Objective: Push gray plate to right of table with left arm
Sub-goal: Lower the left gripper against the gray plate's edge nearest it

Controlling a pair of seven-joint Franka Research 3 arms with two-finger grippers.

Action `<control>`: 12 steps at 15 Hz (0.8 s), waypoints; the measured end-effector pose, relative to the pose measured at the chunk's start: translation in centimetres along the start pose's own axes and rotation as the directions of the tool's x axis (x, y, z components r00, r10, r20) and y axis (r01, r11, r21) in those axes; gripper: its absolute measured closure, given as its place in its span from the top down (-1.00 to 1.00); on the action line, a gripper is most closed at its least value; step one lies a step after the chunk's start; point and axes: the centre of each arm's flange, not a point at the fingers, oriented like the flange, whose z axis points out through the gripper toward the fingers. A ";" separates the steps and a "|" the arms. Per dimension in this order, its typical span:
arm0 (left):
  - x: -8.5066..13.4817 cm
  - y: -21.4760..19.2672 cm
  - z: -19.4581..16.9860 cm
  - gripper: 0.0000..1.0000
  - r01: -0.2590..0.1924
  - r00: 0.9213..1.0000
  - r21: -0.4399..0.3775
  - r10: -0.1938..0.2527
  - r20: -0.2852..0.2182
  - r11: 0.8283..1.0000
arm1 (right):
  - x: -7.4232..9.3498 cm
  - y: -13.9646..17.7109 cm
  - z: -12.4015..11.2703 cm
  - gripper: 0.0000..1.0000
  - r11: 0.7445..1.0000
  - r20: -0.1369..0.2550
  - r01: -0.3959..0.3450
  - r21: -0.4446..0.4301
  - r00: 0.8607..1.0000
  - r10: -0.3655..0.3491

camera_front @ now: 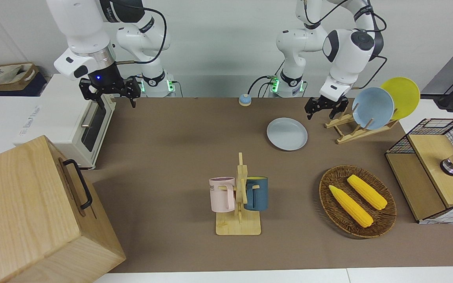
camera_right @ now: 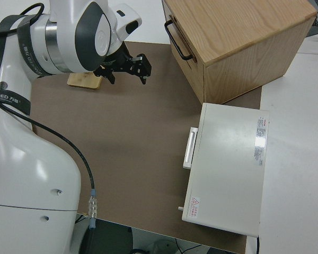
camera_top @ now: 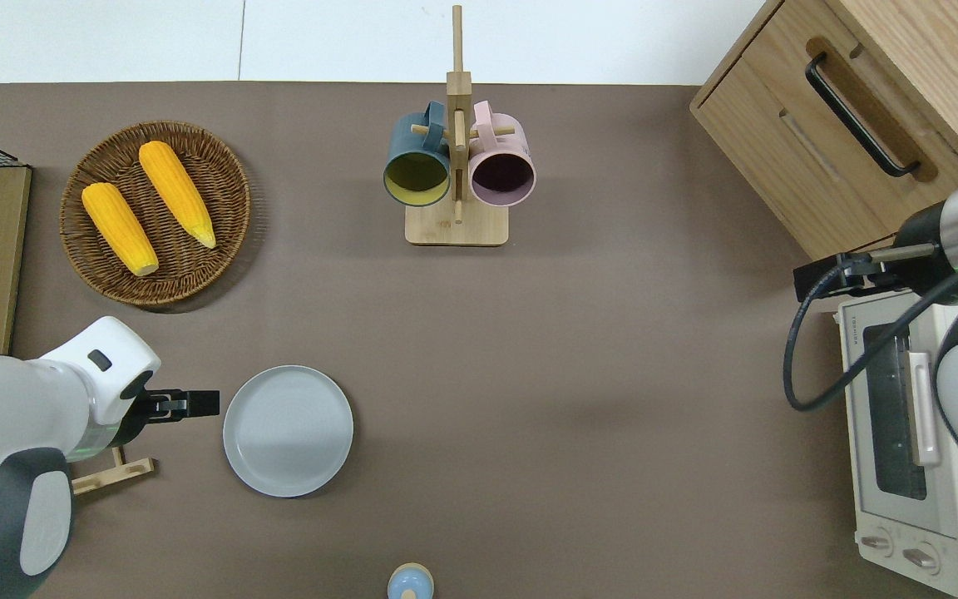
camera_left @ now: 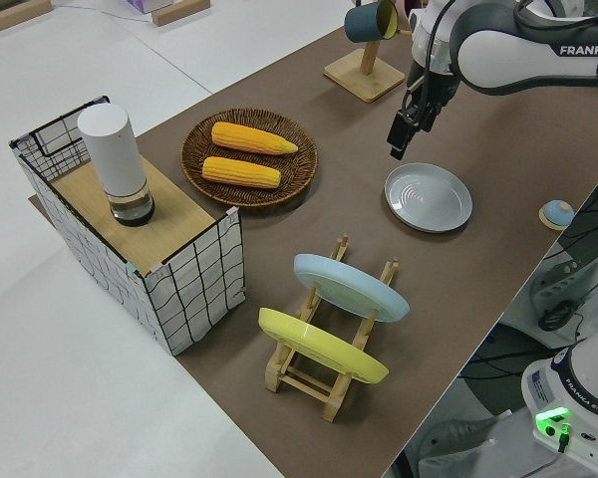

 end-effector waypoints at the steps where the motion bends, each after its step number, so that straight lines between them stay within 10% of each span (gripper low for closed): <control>1: -0.3 0.0 0.8 0.99 0.000 1.000 0.001 0.000 -0.001 1.000 | 0.0 0.0 0.0 0.97 1.000 0.000 0.000 0.000 1.000 0.000; 12: -3.5 -0.5 9.0 0.99 0.002 0.999 0.009 -0.001 -0.053 1.000 | 0.0 0.0 0.0 0.97 1.000 0.000 0.000 0.000 1.000 0.000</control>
